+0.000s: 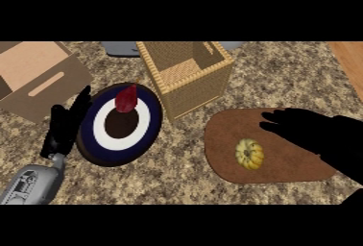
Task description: Pick the squash from the cutting board and place it in the basket
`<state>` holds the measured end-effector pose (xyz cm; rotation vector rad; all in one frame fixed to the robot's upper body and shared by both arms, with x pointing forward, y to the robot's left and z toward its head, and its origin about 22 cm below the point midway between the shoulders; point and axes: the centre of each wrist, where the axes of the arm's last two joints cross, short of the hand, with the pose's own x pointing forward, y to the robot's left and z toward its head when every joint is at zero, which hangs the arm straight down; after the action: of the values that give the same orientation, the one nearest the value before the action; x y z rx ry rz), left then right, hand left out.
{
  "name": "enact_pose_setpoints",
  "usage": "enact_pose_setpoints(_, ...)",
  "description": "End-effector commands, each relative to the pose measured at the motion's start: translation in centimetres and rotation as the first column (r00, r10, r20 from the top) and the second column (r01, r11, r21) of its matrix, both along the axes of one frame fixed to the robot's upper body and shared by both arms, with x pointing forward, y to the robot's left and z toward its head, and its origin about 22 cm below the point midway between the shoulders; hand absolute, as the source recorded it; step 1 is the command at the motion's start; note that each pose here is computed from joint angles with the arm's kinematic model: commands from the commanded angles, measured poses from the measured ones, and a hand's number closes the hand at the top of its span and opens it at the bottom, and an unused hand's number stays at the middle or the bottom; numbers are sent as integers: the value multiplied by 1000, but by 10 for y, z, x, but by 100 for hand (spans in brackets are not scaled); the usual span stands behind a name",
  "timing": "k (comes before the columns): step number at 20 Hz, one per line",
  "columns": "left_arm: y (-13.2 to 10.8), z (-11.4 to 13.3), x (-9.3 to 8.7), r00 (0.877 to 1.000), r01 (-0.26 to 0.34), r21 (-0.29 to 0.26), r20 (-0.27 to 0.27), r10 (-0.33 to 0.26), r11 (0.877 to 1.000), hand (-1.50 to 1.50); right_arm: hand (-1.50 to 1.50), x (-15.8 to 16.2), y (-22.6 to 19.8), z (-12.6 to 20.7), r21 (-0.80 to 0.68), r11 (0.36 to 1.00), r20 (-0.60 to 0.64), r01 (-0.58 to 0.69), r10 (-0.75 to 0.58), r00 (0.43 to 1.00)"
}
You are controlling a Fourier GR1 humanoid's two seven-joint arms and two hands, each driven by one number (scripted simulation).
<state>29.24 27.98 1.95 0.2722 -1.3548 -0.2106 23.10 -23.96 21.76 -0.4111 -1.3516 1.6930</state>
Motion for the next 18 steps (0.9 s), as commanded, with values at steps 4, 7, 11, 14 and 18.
enact_pose_setpoints(4,-7,3,22,1000,1,-7,5,-1,1000,0,-150,12,-18,-25,7,999,70,32,-33,997)
enact_pose_setpoints(7,9,-1,-13,1000,-8,-10,-5,8,1000,0,-150,5,8,-41,7,999,30,45,-46,999)
enact_pose_setpoints(11,-9,-1,2,1000,6,-8,3,-6,1000,0,-150,29,11,-82,-12,999,-9,30,-30,1000)
enact_pose_setpoints(14,13,-1,7,1000,3,-4,-3,-3,1000,0,-150,27,6,-72,4,999,-6,38,-38,999)
enact_pose_setpoints(18,-9,10,3,1000,-10,-6,-5,10,1000,0,-150,22,-1,-85,8,1000,10,17,-17,1000)
